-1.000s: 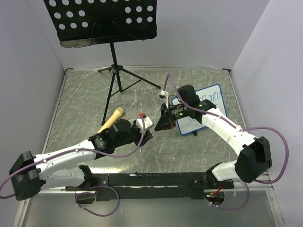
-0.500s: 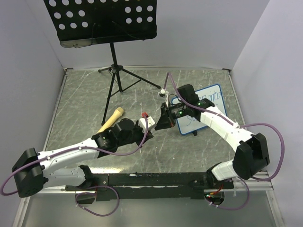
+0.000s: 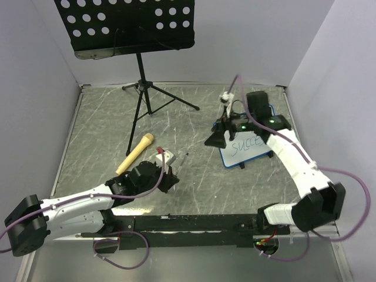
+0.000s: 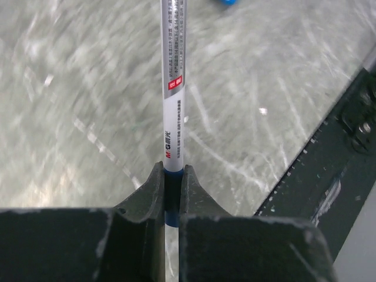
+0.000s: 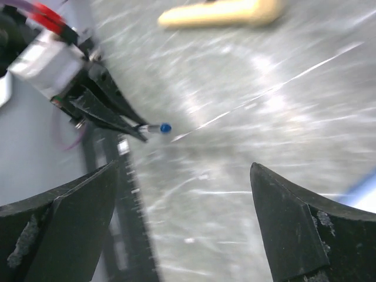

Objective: Write a sentence on the whiteboard
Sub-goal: Pass from the right arm to the left, then put down the whiteboard marker at the center of the board.

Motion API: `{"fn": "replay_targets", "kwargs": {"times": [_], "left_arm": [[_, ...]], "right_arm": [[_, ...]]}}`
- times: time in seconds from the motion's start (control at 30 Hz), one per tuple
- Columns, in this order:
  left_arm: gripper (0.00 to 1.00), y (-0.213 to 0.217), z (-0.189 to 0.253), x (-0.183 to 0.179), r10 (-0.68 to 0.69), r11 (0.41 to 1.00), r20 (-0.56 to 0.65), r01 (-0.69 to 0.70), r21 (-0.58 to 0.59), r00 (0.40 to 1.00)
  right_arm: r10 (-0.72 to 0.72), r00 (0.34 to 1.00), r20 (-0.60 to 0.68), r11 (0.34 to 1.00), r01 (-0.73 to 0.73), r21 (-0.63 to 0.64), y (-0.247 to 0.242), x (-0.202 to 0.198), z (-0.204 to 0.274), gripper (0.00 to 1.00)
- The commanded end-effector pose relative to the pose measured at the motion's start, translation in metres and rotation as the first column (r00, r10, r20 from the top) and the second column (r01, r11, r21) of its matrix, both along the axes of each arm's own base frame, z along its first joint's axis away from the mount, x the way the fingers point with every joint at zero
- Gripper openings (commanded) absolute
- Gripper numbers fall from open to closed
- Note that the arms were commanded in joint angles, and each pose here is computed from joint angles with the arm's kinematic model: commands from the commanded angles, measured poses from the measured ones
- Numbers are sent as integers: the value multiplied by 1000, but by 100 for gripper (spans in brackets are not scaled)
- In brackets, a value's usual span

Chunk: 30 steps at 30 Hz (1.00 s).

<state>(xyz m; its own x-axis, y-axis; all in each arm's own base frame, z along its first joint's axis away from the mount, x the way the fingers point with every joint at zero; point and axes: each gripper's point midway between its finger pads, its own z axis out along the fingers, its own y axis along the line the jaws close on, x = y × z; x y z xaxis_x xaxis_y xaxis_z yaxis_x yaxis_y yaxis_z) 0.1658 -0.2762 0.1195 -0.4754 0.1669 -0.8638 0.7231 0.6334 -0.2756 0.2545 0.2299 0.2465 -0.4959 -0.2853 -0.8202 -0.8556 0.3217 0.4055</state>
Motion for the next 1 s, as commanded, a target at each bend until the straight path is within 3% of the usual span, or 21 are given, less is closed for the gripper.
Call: {"fn": "replay_targets", "kwargs": {"times": [0.0, 0.07, 0.17, 0.3, 0.43, 0.53, 0.67, 0.8, 0.97], "left_arm": [[1, 18, -13, 22, 232, 965, -189, -250, -78, 954], [1, 24, -27, 28, 291, 942, -310, -327, -72, 905], [1, 38, -57, 40, 410, 897, -446, -440, 41, 795], [1, 39, -93, 43, 500, 862, -515, -459, 217, 696], [1, 41, -104, 54, 564, 823, -498, -499, 272, 659], [19, 41, -101, 60, 599, 798, -495, -524, 298, 630], [56, 48, -99, 62, 632, 774, -465, -538, 334, 621], [69, 51, -68, 66, 622, 780, -439, -564, 271, 649], [75, 46, 6, 72, 527, 841, -360, -534, 90, 770]], "right_arm": [[-75, 953, 294, 996, 83, -13, -30, 6, 57, 100], [-120, 941, 318, 991, 130, -13, -41, 9, 52, 100], [-182, 926, 332, 980, 198, -17, -59, 7, 44, 100], [-246, 907, 341, 965, 264, -6, -78, 7, 35, 100], [-289, 900, 326, 955, 297, 26, -91, 6, 29, 100], [-310, 896, 317, 949, 311, 49, -97, 5, 28, 100], [-335, 896, 291, 941, 336, 46, -106, 6, 16, 100], [-346, 884, 315, 934, 355, 31, -112, 1, 12, 100], [-466, 809, 358, 867, 498, 4, -132, 7, 31, 100]]}}
